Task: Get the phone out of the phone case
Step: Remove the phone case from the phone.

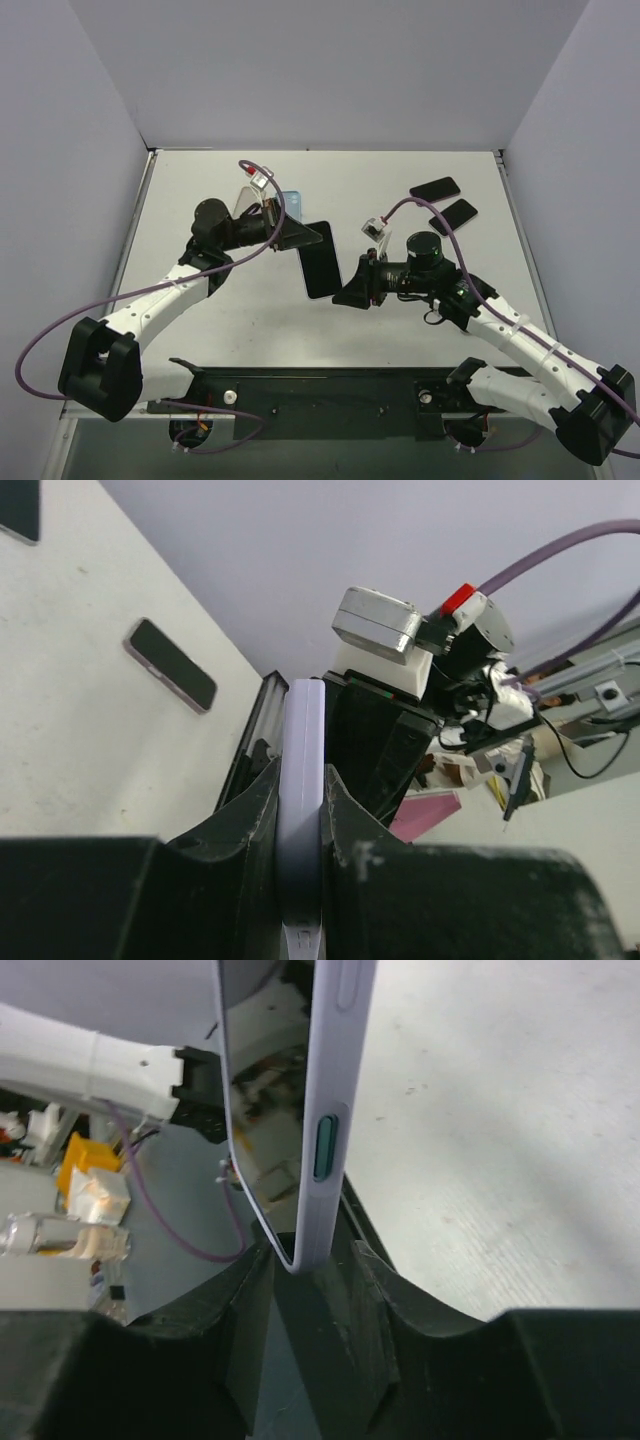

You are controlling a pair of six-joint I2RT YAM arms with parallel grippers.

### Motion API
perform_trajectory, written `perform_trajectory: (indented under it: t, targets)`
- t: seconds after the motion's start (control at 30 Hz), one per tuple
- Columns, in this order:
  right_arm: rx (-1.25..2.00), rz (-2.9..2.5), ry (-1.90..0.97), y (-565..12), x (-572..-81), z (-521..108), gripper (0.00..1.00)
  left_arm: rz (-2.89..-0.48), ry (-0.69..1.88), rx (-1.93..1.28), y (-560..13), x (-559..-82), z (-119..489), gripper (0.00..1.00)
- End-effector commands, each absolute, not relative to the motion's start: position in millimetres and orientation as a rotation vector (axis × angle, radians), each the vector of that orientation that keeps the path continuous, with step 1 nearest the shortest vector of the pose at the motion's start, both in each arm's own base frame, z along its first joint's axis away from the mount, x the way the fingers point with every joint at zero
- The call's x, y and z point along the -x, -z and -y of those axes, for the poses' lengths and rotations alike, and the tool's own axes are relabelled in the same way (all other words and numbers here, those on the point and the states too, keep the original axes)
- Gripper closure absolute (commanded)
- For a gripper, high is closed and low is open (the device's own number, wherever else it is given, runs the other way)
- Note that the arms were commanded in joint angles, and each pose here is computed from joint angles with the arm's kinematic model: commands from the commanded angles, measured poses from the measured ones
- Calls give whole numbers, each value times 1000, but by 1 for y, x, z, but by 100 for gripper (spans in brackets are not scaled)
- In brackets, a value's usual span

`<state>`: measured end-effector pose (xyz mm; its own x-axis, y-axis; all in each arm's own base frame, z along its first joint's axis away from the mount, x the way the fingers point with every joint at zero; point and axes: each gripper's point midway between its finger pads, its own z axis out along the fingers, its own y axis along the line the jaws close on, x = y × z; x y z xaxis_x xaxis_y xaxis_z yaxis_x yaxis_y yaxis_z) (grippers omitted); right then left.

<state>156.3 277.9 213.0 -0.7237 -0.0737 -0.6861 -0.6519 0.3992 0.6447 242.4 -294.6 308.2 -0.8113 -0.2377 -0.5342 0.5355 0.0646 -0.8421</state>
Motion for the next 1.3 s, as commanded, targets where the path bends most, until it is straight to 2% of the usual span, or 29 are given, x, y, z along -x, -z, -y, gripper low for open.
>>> perform_trajectory:
  t: [0.0,0.23,0.43,0.57,0.77,0.87,1.0,1.03,1.07,1.1,1.13,1.17,1.27]
  targets:
    - [798,-1886,-1530,-248,-134,-290,73,-1588,1931,-474,-365,-210,290,100]
    - [897,-1822,-1535,-253,-126,-290,100,-1481,2096,-552,-394,-189,286,100]
    - [1079,-1717,-1484,-258,-114,-298,100,-1434,2266,-648,-413,-162,283,100]
    - [1212,-1703,-1218,-244,-130,-298,100,-1367,2403,-775,-425,-129,288,100]
    - [1232,-1705,-1129,-240,-165,-312,100,-1266,2449,-893,-443,-90,292,100]
    - [1037,-1719,-1122,-251,-198,-320,100,-1288,2402,-864,-443,-92,293,100]
    - [448,-1861,-1032,-252,-259,-287,100,-1271,2305,-779,-448,-103,294,100]
    - [306,-1875,-936,-247,-271,-267,95,-1284,2268,-695,-449,-118,294,100]
    - [216,-1900,-954,-244,-269,-263,72,-1328,2196,-635,-443,-130,296,100]
    - [123,-1919,-941,-240,-267,-254,63,-1351,2131,-514,-441,-153,293,100]
    - [88,-1965,-902,-228,-265,-247,49,-1437,2032,-433,-426,-167,291,100]
    - [68,-1980,-894,-226,-261,-243,46,-1495,1940,-248,-413,-199,284,100]
    - [0,-2066,-828,-209,-247,-224,43,-1416,1715,-28,-413,-234,252,100]
